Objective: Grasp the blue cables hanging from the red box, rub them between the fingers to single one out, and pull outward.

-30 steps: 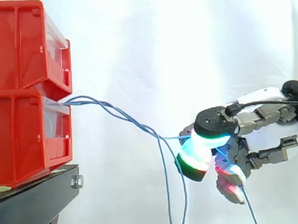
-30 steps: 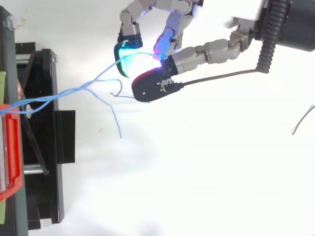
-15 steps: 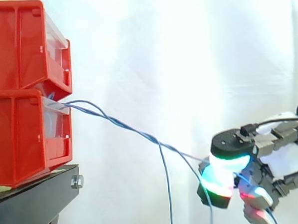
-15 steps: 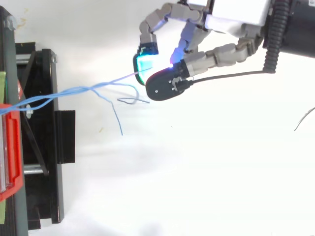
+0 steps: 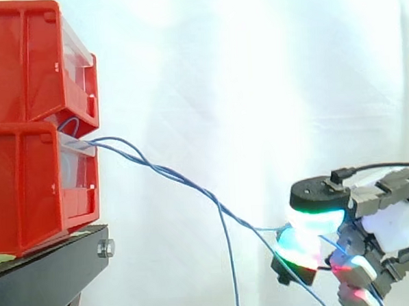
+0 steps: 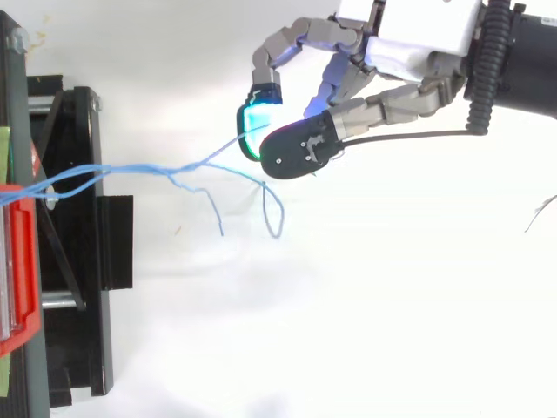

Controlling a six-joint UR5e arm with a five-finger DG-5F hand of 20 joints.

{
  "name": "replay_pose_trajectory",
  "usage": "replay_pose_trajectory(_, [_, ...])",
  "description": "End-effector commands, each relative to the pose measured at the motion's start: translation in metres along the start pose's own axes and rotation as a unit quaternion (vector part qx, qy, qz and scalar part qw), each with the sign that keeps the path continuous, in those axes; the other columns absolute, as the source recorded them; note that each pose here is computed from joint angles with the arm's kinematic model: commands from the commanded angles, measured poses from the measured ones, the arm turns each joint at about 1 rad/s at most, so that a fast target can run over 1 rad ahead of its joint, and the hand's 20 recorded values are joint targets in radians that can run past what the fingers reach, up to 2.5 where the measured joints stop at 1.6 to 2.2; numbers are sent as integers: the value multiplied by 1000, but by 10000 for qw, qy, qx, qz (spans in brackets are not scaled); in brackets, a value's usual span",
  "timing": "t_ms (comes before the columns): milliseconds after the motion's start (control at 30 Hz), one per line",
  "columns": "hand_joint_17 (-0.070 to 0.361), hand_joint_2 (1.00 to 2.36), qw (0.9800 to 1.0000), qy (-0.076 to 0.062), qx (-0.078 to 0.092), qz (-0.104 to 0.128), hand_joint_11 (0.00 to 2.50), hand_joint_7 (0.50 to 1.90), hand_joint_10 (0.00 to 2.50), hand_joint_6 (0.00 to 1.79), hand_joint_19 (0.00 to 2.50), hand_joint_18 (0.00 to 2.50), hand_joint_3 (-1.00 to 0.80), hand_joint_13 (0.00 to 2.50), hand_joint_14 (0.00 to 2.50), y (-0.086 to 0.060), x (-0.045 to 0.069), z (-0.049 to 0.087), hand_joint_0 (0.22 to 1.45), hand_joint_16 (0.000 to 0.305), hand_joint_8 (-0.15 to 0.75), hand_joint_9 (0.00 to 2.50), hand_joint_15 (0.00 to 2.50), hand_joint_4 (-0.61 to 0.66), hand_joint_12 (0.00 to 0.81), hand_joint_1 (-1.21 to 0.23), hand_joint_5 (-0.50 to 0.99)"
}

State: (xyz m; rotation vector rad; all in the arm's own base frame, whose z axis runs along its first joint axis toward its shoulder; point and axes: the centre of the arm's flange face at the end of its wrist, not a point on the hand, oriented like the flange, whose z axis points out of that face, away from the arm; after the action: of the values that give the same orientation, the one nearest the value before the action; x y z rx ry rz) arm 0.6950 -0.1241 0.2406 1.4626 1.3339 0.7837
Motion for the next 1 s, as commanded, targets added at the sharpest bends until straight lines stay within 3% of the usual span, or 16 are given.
replay_pose_trajectory(0, [95, 1003, 10000, 6, -46, -68, 839, 1038, 27, 852, 858, 912, -458, 1087, 34, 15, 0, 0, 552, 42, 197, 1258, 945, -22, 302, -737, -83])
replay_pose_trajectory(33, [98, 1000, 9997, 1, -16, -251, 843, 1047, 26, 841, 853, 914, -500, 1092, 32, 27, -3, -1, 530, 43, 203, 1260, 948, -14, 308, -719, -82])
replay_pose_trajectory(167, [108, 1000, 9992, 3, 6, -395, 827, 1024, 25, 819, 835, 938, -500, 1099, 31, 36, -3, -2, 475, 48, 215, 1266, 924, 2, 330, -649, -79])
replay_pose_trajectory(667, [113, 1000, 9992, -16, -16, -409, 804, 1023, 24, 800, 826, 925, -500, 1105, 31, 37, -2, -2, 462, 50, 230, 1274, 922, 8, 337, -487, -76])
replay_pose_trajectory(833, [100, 1000, 9992, -16, -16, -409, 833, 1081, 28, 816, 861, 889, -500, 1087, 33, 37, -2, -2, 528, 44, 208, 1260, 935, -12, 311, -539, -80])
replay_pose_trajectory(967, [102, 1012, 9992, -15, -8, -411, 839, 1179, 23, 842, 843, 924, -300, 1108, 32, 37, -2, -2, 572, 45, 215, 1283, 928, -41, 318, -664, -82])
